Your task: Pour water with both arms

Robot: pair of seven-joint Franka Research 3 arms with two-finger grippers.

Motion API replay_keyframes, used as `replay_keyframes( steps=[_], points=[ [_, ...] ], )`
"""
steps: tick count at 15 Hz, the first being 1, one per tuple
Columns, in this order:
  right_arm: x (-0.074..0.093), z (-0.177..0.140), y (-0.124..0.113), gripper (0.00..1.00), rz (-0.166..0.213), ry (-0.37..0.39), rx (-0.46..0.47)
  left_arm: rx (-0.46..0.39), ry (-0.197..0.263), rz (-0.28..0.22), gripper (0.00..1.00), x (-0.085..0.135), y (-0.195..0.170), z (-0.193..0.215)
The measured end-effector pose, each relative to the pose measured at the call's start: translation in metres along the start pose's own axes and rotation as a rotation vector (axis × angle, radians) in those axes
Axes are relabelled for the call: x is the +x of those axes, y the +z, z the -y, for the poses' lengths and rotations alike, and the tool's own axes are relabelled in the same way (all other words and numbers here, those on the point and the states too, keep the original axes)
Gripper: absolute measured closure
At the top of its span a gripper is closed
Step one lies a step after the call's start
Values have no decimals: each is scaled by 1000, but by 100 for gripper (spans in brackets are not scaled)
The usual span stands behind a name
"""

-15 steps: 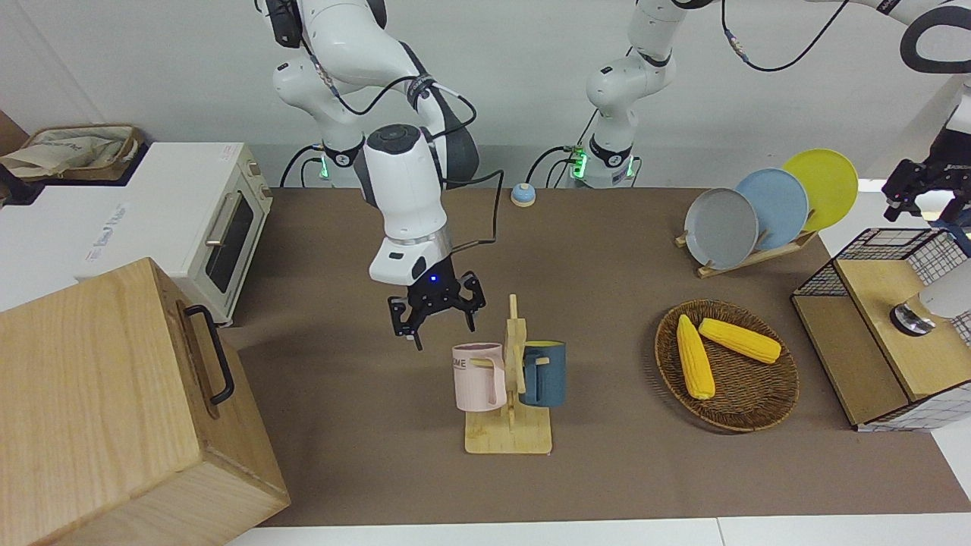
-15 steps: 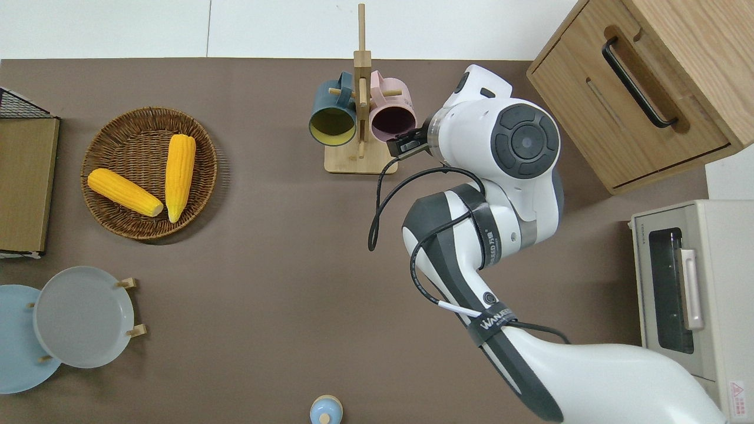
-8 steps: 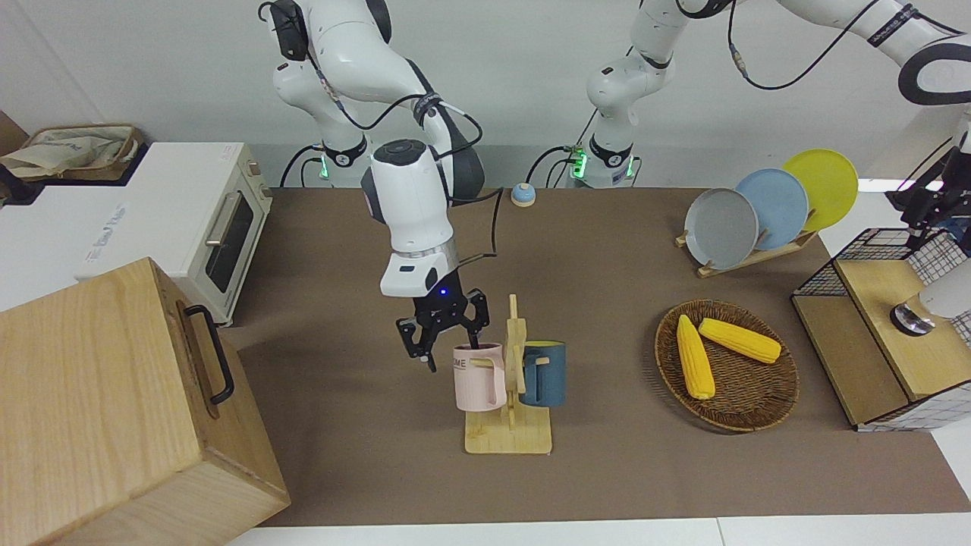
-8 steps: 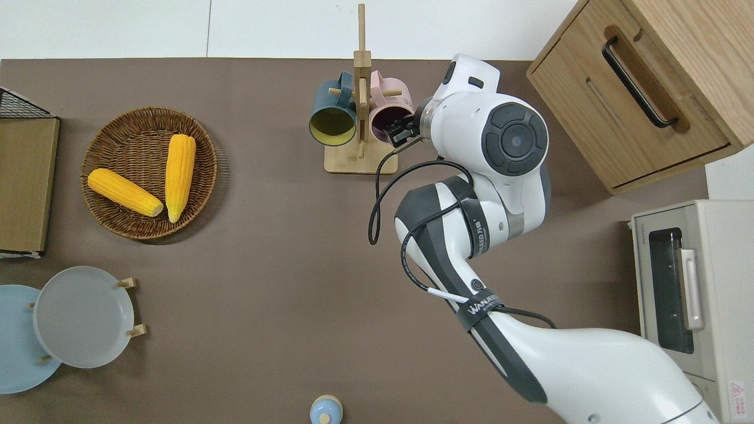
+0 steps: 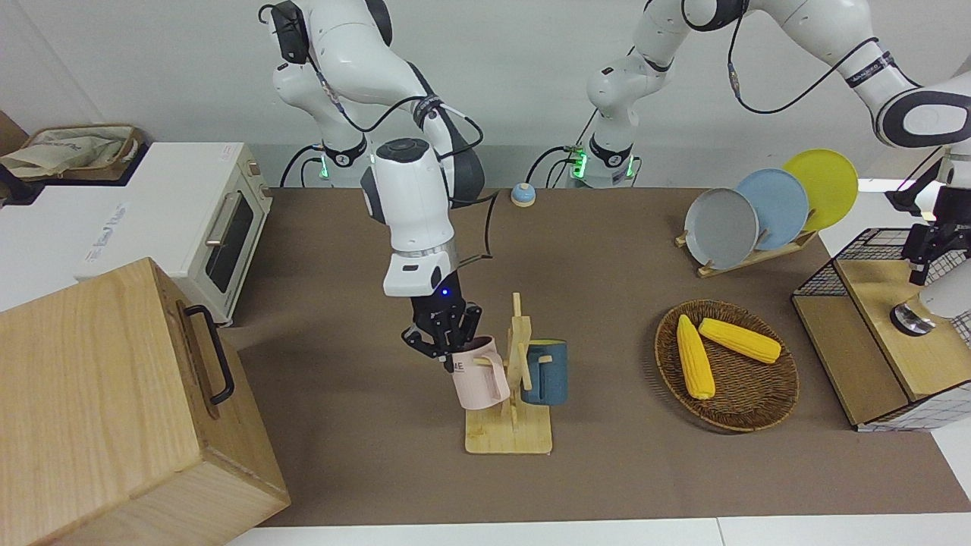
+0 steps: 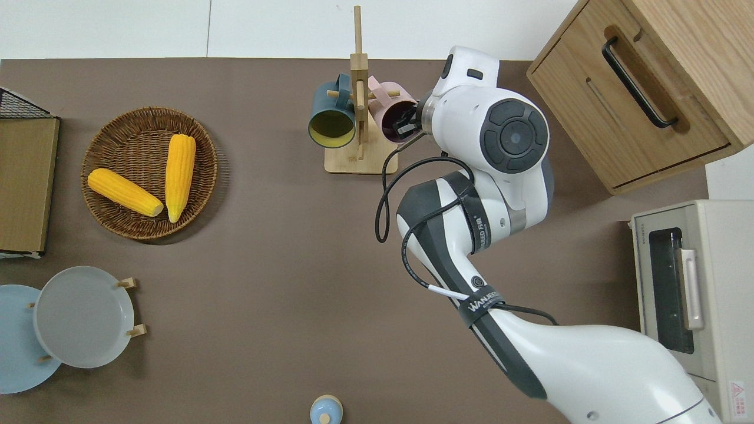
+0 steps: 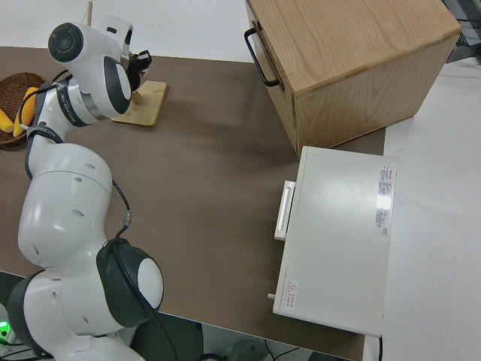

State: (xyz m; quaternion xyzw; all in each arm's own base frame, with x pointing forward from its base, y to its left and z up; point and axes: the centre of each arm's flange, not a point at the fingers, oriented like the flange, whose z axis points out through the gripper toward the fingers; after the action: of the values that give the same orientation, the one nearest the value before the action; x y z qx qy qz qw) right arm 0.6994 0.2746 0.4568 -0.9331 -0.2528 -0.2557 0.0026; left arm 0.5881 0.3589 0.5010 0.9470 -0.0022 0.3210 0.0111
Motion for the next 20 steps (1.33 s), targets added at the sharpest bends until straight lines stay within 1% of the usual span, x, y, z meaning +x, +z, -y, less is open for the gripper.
replay_keyframes(
  steps=[5,9,10,12,13,17,20],
  points=[
    [1,1,0,93,0,-17,-7,22,-16,-33,0,0,14,0],
    [2,0,-2,93,3,-47,-27,27,-15,-38,1,0,17,0],
    [1,-2,-2,93,8,-51,-34,27,-15,-39,10,0,17,0],
    [0,-8,-2,93,32,-48,-40,25,-15,-41,34,1,18,-2],
    [0,-11,-4,93,42,-49,-43,25,-14,-41,37,1,18,-2],
    [-2,-32,-13,93,77,-38,-58,25,-14,-42,37,1,18,-2],
    [-3,-44,-20,93,88,-34,-63,25,-14,-45,37,3,17,-2]
  ],
)
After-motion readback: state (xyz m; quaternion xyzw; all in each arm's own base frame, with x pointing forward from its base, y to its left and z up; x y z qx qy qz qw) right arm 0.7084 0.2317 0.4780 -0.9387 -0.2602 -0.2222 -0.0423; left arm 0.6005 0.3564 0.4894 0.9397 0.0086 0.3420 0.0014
